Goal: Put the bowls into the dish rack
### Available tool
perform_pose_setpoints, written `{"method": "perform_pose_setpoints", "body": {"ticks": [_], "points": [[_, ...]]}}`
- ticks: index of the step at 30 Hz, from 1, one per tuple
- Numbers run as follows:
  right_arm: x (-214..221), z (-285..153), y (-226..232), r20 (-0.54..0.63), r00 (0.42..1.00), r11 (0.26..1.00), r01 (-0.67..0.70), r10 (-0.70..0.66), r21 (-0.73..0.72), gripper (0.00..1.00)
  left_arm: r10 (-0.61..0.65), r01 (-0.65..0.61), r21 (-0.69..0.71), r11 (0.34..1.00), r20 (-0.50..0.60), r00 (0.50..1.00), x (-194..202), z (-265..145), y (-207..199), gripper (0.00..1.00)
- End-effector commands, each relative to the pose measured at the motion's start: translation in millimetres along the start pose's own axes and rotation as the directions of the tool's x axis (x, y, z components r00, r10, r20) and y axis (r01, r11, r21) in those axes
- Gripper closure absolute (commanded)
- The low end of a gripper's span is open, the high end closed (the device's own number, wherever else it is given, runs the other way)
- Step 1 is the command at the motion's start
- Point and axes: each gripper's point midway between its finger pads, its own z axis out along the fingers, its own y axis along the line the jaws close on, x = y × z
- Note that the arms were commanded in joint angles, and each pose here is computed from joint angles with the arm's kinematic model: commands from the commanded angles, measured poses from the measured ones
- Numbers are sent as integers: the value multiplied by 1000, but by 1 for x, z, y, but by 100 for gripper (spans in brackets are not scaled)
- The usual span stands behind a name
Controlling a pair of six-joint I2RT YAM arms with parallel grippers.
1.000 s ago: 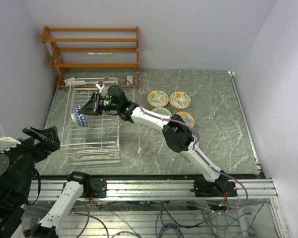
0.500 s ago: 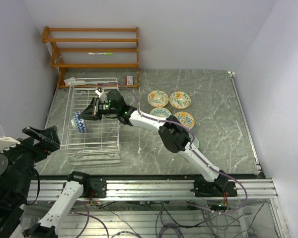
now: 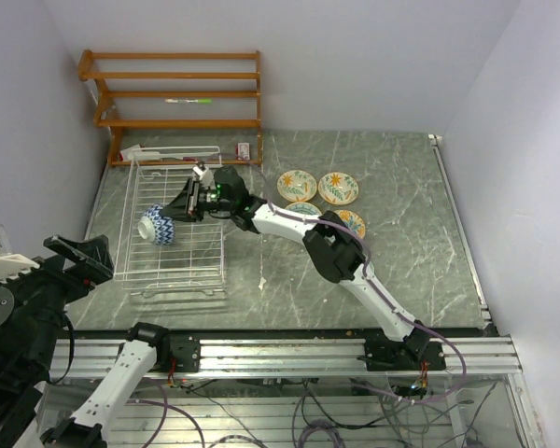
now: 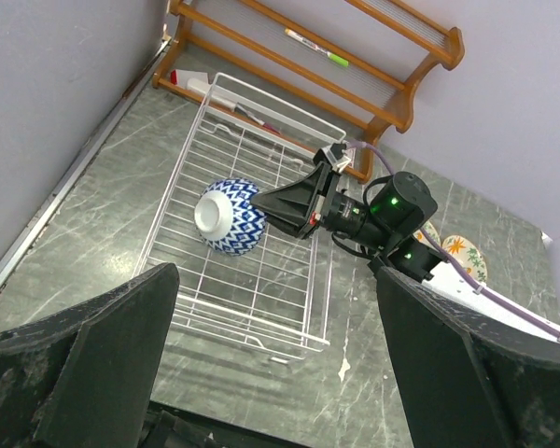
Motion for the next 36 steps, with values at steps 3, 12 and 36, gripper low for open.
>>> {"method": "perform_pose_setpoints", "body": {"ticks": [3,12,36], "points": [[-11,-17,-47,15,1000,991,-11,9,132,76,26,-26,15,1000,2,1000,-2,10,-6,1],[-24,-24,-58,38,999,981,20,-28,195,71,40,-40,28,999,-3,999,-2,21,-12,1],[-19,-42,-52,-5,977,891,196,-213,409,62,9,-8,43,999,-11,1000,2,19,-13,1]]}}
